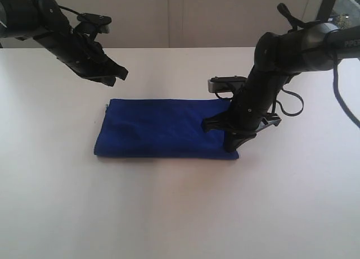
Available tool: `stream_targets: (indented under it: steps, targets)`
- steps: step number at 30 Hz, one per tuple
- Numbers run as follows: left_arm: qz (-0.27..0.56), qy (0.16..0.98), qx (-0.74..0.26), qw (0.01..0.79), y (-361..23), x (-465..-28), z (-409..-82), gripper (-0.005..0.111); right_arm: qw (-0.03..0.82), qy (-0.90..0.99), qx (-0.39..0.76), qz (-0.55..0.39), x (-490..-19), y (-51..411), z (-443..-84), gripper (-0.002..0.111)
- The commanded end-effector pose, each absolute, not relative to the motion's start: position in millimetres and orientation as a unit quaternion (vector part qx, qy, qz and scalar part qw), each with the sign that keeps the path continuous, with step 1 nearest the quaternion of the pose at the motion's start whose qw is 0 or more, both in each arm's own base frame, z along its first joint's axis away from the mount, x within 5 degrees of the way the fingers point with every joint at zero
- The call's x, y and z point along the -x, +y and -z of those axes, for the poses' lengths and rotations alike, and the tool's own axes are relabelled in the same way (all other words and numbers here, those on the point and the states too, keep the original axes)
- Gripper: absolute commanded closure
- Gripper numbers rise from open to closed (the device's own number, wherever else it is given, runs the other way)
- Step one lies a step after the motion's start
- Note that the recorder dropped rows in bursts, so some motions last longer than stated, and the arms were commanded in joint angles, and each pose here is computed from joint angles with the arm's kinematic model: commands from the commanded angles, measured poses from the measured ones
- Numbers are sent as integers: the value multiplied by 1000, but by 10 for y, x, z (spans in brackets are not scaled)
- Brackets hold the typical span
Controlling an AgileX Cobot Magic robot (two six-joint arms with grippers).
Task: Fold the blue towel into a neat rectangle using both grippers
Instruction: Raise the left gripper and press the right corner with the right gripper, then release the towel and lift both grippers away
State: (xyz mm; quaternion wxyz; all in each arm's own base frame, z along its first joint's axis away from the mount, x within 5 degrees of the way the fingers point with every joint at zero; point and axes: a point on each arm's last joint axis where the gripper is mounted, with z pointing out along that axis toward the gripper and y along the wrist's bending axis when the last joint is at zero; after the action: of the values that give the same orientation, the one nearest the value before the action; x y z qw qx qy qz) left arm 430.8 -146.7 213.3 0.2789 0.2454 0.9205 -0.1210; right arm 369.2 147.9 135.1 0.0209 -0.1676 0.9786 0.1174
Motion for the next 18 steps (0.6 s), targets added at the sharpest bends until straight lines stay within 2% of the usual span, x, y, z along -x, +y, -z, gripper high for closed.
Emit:
stream_targets:
  steps: [1,6,14,18]
  targets:
    - [125,919,-246,281,-1448,-4253,-2262,107,60,978,163,-115,-3720,1472,-1453,108]
    - [113,915,-265,281,-1395,-4141,-2505,107,129,974,144,-121,-3762,1398,-1806,108]
    - [118,945,-252,171,-1076,-3896,-2662,107,145,973,142,-113,-3697,1221,-2134,108]
    - [120,949,-246,155,-941,-3759,-2855,107,176,967,141,-116,-3634,1171,-2390,108]
